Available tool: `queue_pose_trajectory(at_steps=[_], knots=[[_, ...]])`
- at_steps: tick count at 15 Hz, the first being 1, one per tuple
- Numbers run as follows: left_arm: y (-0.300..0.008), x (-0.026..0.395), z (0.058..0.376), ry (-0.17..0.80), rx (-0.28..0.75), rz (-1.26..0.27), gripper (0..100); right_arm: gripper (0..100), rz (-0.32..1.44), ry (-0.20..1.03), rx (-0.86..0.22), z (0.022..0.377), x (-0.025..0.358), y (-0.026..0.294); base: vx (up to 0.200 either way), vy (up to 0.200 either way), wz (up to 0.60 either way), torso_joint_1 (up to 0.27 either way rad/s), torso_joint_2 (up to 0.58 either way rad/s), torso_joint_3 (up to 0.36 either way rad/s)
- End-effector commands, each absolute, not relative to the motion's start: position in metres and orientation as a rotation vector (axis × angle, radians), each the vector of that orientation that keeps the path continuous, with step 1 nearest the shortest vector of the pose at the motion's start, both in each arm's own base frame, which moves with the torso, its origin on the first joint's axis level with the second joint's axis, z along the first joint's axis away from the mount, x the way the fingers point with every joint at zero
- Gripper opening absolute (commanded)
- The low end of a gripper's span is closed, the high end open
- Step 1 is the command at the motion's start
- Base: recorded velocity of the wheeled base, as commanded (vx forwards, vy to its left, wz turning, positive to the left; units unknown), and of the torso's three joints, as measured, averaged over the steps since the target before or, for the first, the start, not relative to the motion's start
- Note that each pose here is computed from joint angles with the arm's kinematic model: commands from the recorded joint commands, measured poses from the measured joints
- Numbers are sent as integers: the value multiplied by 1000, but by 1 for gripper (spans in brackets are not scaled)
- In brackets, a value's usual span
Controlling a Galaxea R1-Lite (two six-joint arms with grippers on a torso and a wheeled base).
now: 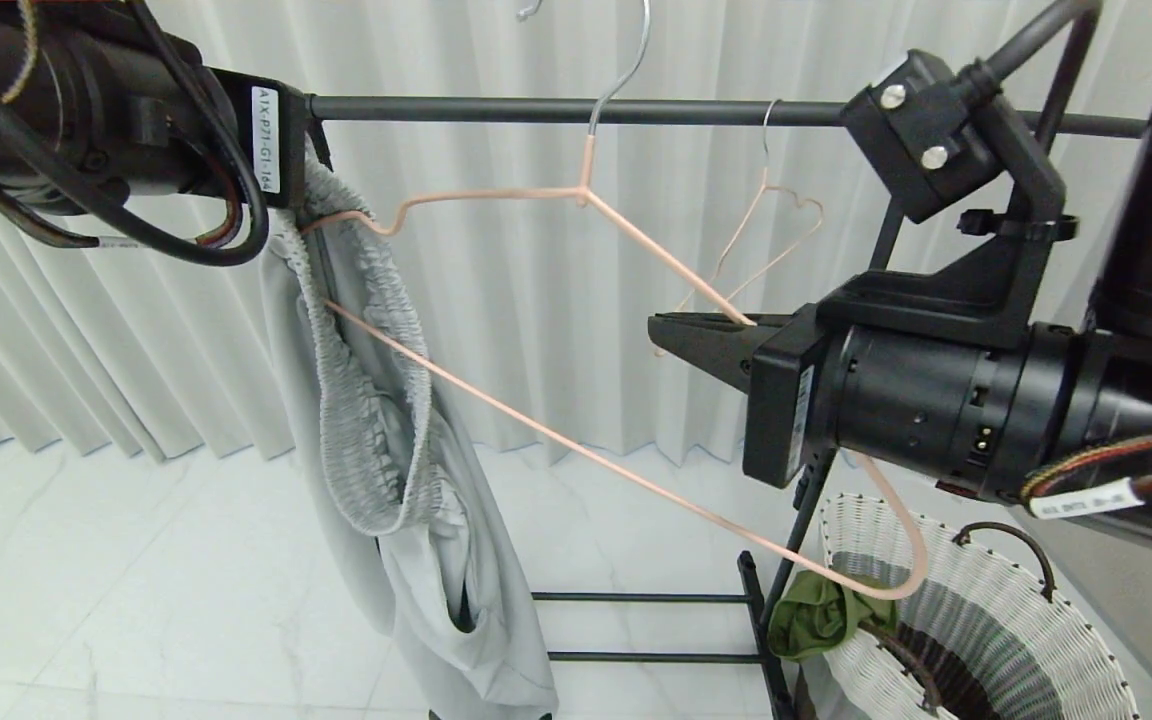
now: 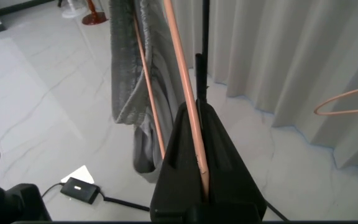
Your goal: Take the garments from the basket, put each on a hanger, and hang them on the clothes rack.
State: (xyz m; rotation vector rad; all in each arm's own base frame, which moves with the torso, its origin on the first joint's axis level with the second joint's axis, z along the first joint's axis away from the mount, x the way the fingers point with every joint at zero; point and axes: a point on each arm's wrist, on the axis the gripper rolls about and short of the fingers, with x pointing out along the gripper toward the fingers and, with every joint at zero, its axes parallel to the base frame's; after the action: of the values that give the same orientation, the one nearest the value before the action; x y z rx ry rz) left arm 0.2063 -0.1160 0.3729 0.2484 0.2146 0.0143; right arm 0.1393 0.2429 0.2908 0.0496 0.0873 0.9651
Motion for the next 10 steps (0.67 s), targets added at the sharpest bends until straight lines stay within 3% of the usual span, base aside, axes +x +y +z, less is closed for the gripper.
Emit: queue_pose_trajectory(at_steps=[1,10], knots=[[-120,199,375,202,243,-14,0,0,964,108,36,280,145,254,0,0,0,0,0,0],[-155,166,379,172,175,-219,0,0,968,114,43,266,164,288,0,0,0,0,0,0]])
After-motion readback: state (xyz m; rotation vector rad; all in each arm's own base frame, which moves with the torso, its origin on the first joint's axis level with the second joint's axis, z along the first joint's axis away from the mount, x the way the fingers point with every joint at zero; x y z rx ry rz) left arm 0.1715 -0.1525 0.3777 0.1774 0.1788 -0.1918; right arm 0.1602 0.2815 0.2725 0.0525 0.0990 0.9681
